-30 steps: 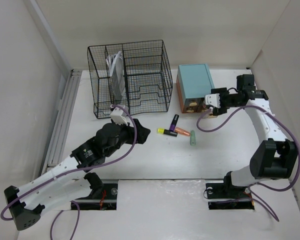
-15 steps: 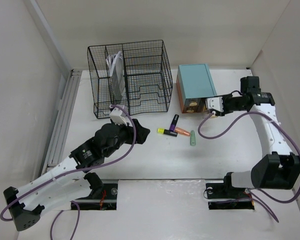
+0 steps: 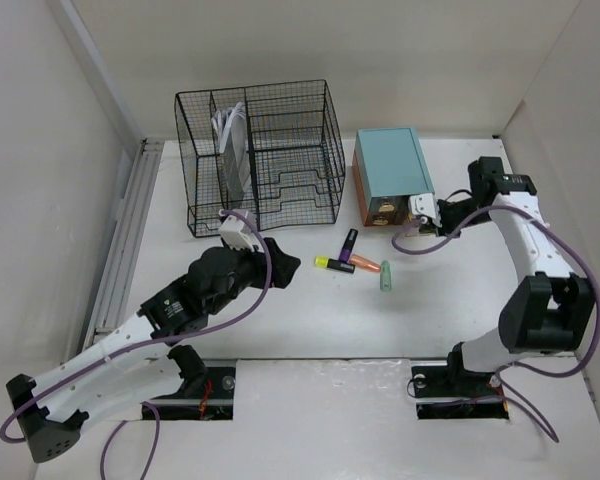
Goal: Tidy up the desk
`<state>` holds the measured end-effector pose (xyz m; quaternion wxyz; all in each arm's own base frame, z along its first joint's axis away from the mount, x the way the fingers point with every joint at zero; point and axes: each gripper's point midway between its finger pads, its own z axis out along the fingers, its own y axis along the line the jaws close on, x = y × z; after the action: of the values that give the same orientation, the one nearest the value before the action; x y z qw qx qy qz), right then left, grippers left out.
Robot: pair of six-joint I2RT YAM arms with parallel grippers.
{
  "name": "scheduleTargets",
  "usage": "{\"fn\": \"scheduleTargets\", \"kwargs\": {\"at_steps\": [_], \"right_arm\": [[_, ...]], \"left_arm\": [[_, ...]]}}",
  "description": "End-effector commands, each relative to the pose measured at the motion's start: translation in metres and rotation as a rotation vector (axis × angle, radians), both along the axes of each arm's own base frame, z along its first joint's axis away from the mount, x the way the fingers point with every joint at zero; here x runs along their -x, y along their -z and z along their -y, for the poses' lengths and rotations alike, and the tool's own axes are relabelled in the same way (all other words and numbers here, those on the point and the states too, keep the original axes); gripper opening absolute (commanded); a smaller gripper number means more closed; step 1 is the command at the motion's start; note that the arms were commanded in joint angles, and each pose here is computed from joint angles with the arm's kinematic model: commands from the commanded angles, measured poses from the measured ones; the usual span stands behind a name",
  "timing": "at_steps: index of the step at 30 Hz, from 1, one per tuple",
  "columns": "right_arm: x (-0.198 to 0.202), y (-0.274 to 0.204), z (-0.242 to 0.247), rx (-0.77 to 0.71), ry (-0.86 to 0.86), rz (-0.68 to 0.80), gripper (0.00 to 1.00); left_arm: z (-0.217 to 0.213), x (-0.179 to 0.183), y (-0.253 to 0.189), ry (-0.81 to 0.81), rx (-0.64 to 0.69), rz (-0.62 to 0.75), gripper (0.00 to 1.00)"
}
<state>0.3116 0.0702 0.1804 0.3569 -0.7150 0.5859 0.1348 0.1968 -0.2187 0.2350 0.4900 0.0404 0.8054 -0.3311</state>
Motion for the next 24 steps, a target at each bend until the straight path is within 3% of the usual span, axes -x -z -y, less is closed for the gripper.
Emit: {"fn": "scheduleTargets", "kwargs": {"at_steps": [1, 16, 24], "right_arm": [[0.02, 0.01, -0.005, -0.019, 0.014, -0.122, 0.0], [-0.082, 0.032, -0.022, 0.042, 0.452, 0.034, 0.0], [-0.129, 0.014, -0.028, 0.012, 0.647, 0.165, 0.0]], "left_arm": [[0.011, 0.0, -0.02, 0.038, 0.055, 0.046, 0.73], [0.025, -0.002, -0.02, 0.075, 0.084, 0.044, 0.73], [0.03, -0.001, -0.014, 0.09, 0.092, 0.033, 0.73]]}}
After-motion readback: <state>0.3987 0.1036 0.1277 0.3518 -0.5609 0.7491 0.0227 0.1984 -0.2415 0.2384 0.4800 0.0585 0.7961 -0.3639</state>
